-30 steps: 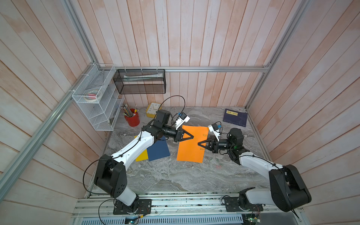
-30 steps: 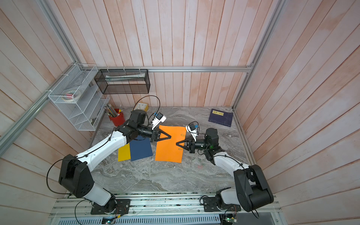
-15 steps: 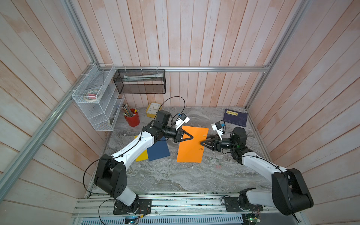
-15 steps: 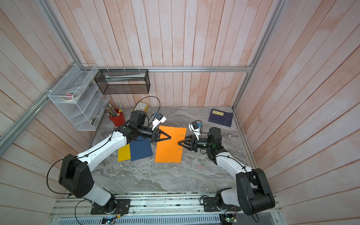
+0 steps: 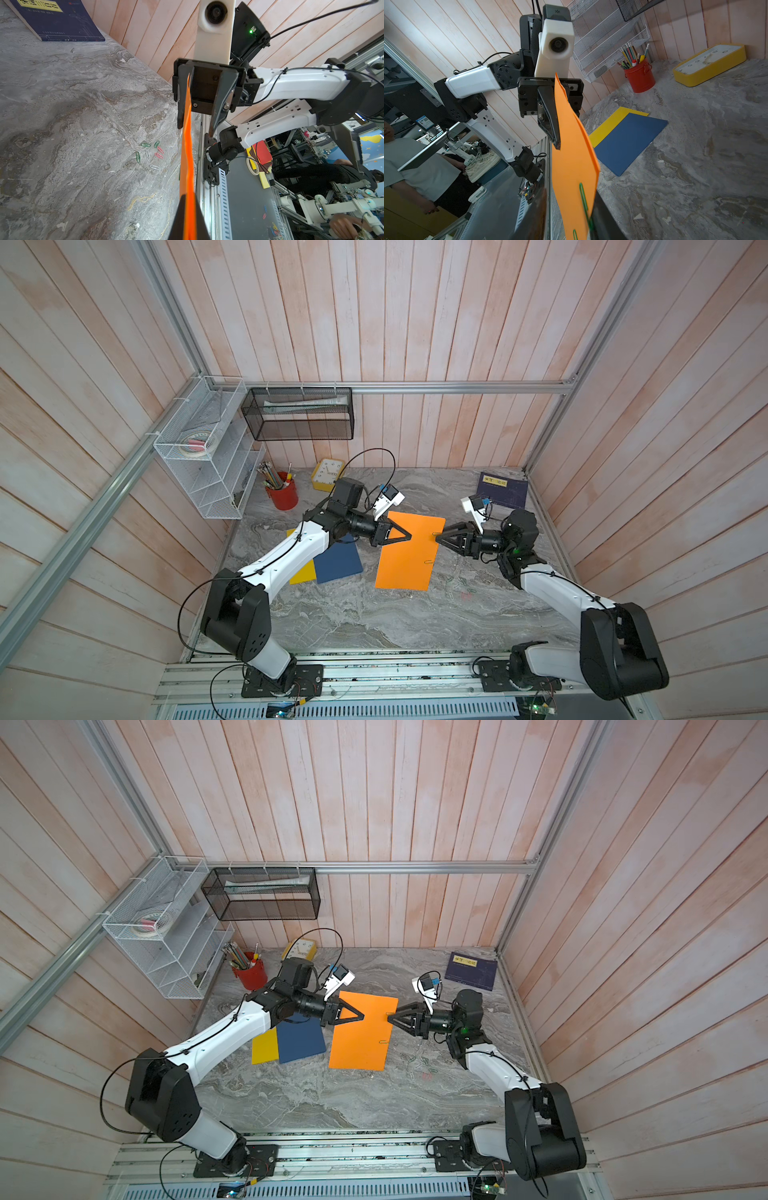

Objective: Unclip the paperclips from the documents
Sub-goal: Remove the paper clip from the document.

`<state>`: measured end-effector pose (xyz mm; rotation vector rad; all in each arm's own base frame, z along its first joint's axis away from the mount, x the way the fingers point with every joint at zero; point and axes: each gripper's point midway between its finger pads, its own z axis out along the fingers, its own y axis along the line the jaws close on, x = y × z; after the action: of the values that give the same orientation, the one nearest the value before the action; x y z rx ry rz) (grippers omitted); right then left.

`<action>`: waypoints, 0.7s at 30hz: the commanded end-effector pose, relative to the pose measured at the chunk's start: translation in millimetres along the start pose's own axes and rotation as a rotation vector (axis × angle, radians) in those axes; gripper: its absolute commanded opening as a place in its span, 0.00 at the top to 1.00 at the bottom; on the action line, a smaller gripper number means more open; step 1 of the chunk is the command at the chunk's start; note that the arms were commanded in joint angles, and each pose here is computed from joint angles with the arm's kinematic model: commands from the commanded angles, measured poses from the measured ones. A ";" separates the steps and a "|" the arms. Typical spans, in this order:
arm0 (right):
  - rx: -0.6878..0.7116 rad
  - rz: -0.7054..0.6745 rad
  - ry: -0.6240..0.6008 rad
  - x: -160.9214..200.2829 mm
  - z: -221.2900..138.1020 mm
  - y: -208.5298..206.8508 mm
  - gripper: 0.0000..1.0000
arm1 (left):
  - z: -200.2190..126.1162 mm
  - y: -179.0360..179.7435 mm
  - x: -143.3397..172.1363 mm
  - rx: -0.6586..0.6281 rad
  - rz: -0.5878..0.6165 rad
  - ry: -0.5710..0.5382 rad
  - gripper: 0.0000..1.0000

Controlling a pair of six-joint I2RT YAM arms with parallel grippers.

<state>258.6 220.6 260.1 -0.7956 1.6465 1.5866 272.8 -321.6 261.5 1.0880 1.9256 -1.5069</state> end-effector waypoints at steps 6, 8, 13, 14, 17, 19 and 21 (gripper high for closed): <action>-0.027 -0.021 0.005 -8.8 -0.7 6.0 0.82 | -5.0 -0.7 3.8 -0.014 0.013 -0.001 1.00; -0.025 -0.015 0.007 -7.9 -0.5 4.8 0.85 | -5.0 -0.8 4.6 -0.015 0.011 0.000 1.00; -0.024 -0.002 0.013 -7.2 0.1 2.8 0.89 | -6.4 -0.8 4.5 -0.019 0.016 -0.004 1.00; -0.021 0.000 0.013 -7.0 0.2 1.9 0.90 | -7.0 -0.1 4.6 -0.021 0.014 -0.005 1.00; -0.016 0.005 0.016 -6.6 0.4 0.1 0.93 | -7.2 0.5 5.0 -0.023 0.013 -0.005 1.00; -0.013 0.008 0.017 -6.3 0.5 -0.9 0.95 | -7.5 0.1 5.0 -0.023 0.014 -0.006 1.00; -0.011 0.011 0.018 -6.5 0.7 -1.3 0.97 | -7.9 0.5 5.8 -0.026 0.014 -0.005 1.00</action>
<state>260.4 221.1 258.9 -0.7885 1.6722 1.6101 272.0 -317.4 257.4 1.0803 1.9371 -1.5024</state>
